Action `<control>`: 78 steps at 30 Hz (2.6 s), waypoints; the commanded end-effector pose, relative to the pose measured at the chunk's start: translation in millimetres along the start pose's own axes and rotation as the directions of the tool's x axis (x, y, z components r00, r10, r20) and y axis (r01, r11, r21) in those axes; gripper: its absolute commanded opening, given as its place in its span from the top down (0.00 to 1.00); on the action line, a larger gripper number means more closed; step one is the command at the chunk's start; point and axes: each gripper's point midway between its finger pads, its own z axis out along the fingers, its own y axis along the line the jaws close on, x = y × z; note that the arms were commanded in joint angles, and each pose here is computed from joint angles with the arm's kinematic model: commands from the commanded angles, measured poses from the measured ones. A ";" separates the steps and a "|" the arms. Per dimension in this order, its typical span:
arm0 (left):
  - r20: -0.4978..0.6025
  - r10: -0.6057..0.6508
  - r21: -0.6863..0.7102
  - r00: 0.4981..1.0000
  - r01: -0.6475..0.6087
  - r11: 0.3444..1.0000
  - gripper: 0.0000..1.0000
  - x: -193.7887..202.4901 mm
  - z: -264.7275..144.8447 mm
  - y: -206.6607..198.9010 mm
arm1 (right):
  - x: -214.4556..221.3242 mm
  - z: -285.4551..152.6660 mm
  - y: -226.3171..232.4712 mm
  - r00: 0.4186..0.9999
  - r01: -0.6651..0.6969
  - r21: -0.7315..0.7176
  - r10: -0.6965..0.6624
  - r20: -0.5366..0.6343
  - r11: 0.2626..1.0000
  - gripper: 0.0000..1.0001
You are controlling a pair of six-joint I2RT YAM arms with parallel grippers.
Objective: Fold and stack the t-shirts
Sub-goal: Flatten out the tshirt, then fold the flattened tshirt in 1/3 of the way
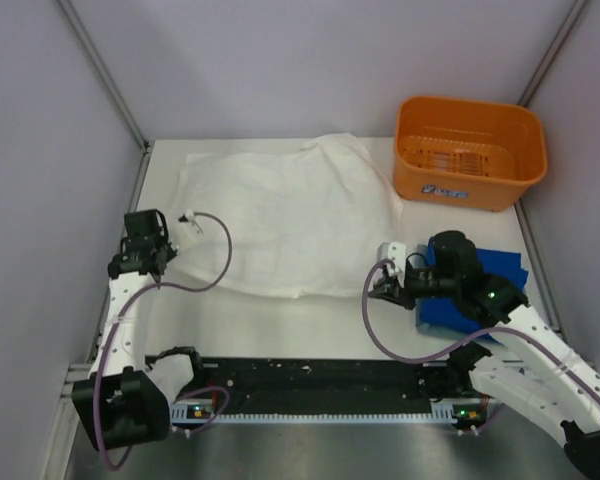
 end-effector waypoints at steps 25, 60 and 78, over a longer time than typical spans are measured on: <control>-0.101 -0.021 0.138 0.995 0.035 0.990 1.00 19.8 55.2 -50.9 | 52.5 34.8 -125.5 0.983 0.173 0.459 -0.120 -0.142 0.871 1.00; -0.020 -0.237 0.301 0.971 0.232 0.925 0.50 -47.0 72.9 -41.3 | 137.7 62.4 -18.3 0.863 0.292 -0.171 -0.336 -0.378 0.941 0.97; -0.059 -0.130 0.253 0.990 0.141 0.957 0.50 -35.3 72.0 -69.2 | 64.6 49.0 25.1 0.846 0.462 -0.146 -0.485 -0.222 0.874 0.23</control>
